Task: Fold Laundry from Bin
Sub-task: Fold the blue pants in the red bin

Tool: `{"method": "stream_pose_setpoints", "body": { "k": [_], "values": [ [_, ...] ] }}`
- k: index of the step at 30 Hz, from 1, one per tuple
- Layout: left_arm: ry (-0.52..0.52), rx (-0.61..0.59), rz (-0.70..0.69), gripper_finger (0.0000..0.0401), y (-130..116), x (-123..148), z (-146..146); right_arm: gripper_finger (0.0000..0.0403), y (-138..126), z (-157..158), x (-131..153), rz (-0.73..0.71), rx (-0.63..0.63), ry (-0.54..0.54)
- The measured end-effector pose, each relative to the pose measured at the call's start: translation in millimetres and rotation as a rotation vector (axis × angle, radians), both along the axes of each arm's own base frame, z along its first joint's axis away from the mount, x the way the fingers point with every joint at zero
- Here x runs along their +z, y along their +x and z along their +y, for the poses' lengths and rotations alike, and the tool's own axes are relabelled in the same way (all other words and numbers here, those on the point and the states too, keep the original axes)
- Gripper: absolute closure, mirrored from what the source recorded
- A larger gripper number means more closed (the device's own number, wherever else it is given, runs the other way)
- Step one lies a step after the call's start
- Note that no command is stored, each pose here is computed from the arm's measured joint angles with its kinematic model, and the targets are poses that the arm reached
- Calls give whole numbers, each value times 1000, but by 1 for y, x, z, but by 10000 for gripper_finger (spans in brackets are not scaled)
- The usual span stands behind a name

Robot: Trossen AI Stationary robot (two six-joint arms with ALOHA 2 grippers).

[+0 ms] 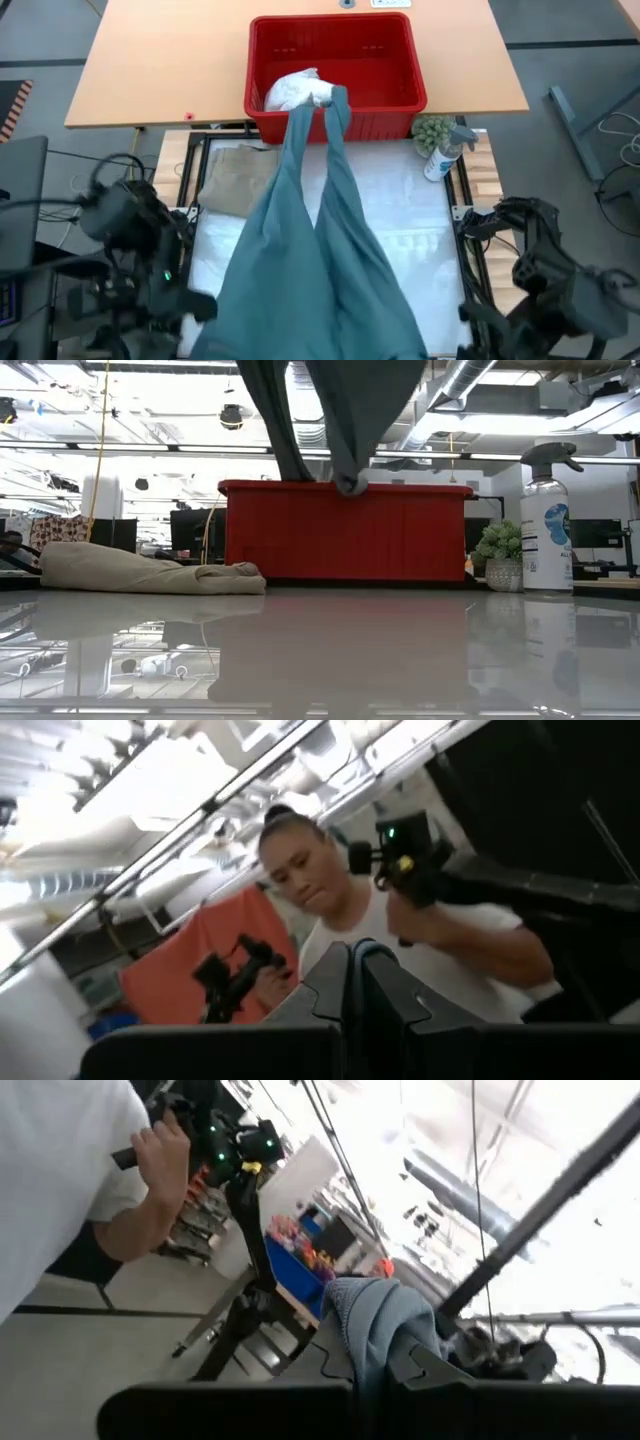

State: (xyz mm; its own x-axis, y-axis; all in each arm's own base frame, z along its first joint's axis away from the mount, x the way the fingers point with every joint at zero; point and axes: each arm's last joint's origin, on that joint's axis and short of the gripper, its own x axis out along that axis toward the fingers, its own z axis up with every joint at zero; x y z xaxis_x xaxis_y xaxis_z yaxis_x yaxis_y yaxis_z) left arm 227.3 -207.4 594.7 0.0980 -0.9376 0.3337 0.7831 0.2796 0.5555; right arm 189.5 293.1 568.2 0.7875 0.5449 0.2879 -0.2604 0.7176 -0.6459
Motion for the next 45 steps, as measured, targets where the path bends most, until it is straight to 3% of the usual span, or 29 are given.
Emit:
{"method": "stream_pose_setpoints", "body": {
  "k": [8, 11, 14, 18, 24, 27, 31, 35, 38, 40, 42, 45],
  "values": [
    [-101, -90, -232, 401, -9, 0, -32, 380, -7, 20, -5, -148, 158, -124],
    [-98, -51, -351, 401, -12, 0, -36, 380, -8, 26, -9, -189, 181, -190],
    [-112, 68, -459, 401, -12, 2, -35, 380, -7, 24, -8, -199, 75, -211],
    [-197, 410, -495, 401, -17, 17, -18, 380, -1, 5, 6, -230, -170, -171],
    [-332, 1264, -347, 401, -21, 41, 37, 380, 11, -68, 36, -94, -733, -7],
    [-400, 1615, -176, 401, -21, 47, 72, 380, 12, -118, 49, 17, -970, 158],
    [-500, 1981, 138, 401, -23, 46, 114, 380, 13, -178, 51, 153, -1274, 361],
    [-482, 2337, 405, 401, -12, 31, 142, 380, 19, -226, 30, 194, -1529, 498],
    [-395, 2546, 493, 401, 0, 14, 156, 380, 22, -257, 7, 237, -1537, 572],
    [-331, 2619, 497, 401, 7, -1, 164, 380, 26, -278, -10, 336, -1498, 663],
    [-293, 2639, 497, 401, 10, -20, 169, 380, 35, -298, -28, 454, -1528, 725],
    [-291, 2589, 567, 401, 9, -48, 180, 380, 56, -317, -55, 622, -1628, 716]
  ]
}}
